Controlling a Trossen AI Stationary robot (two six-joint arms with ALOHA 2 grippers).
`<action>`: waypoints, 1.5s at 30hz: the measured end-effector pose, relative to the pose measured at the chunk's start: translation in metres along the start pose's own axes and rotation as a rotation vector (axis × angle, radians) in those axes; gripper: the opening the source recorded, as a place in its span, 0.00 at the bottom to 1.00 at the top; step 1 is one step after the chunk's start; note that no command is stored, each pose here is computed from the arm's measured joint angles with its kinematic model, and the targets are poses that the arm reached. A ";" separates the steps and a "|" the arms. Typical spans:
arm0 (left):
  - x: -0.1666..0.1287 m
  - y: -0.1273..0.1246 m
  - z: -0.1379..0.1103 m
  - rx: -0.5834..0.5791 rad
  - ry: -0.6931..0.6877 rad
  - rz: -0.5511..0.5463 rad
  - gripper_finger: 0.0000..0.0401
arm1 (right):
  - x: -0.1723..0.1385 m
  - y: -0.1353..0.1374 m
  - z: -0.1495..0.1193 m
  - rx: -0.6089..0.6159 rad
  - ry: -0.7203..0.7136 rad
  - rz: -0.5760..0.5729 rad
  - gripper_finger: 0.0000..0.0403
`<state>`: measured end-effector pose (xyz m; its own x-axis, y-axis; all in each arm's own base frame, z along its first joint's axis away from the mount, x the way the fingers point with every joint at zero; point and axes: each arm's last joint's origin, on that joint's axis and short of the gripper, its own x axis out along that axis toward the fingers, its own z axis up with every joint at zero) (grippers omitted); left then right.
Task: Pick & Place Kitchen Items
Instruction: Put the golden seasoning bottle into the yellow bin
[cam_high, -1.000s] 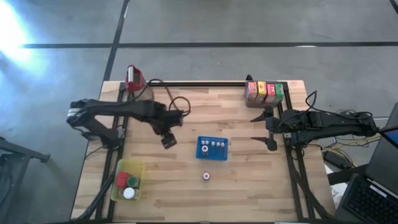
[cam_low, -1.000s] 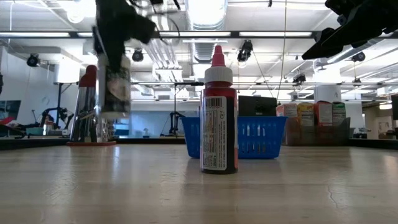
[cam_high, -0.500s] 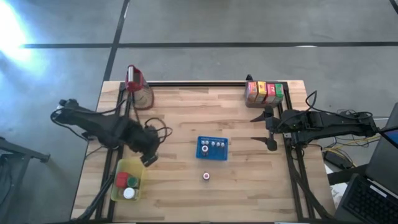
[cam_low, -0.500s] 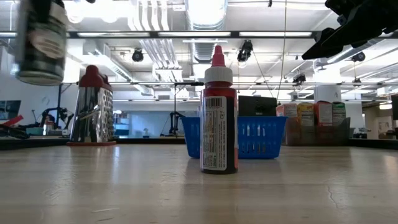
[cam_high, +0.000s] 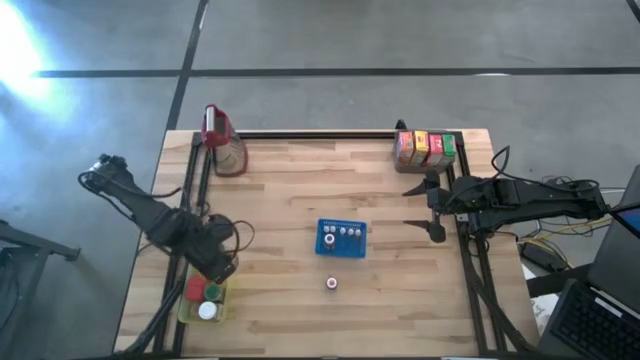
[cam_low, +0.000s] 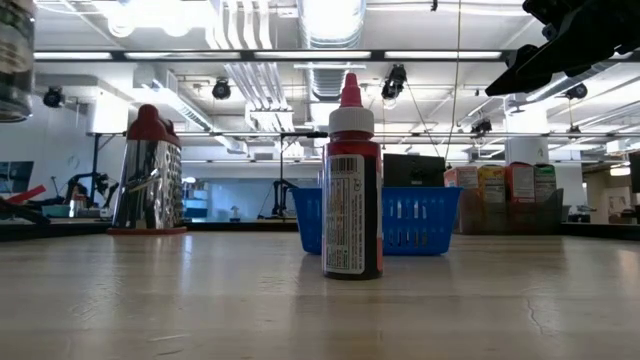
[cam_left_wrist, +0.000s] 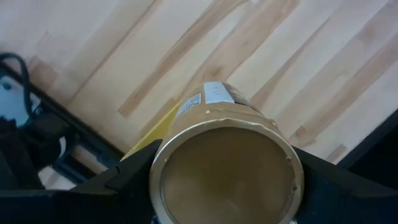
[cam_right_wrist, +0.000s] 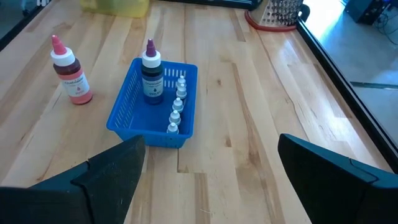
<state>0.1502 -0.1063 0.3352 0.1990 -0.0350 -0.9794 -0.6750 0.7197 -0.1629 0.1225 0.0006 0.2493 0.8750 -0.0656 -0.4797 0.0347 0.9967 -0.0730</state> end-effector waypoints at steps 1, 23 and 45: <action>0.001 0.001 -0.002 -0.005 0.003 0.007 0.71 | 0.000 0.000 0.000 -0.002 0.000 0.000 0.90; 0.030 0.026 -0.034 -0.106 0.054 0.020 0.72 | 0.000 0.000 0.000 -0.001 0.000 0.000 0.90; 0.077 0.034 -0.042 -0.101 0.099 0.061 0.72 | 0.000 0.000 0.000 0.000 0.000 0.000 0.90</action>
<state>0.1133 -0.1134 0.2488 0.0879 -0.0650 -0.9940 -0.7525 0.6495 -0.1091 0.1225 0.0006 0.2493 0.8748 -0.0656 -0.4800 0.0346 0.9967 -0.0732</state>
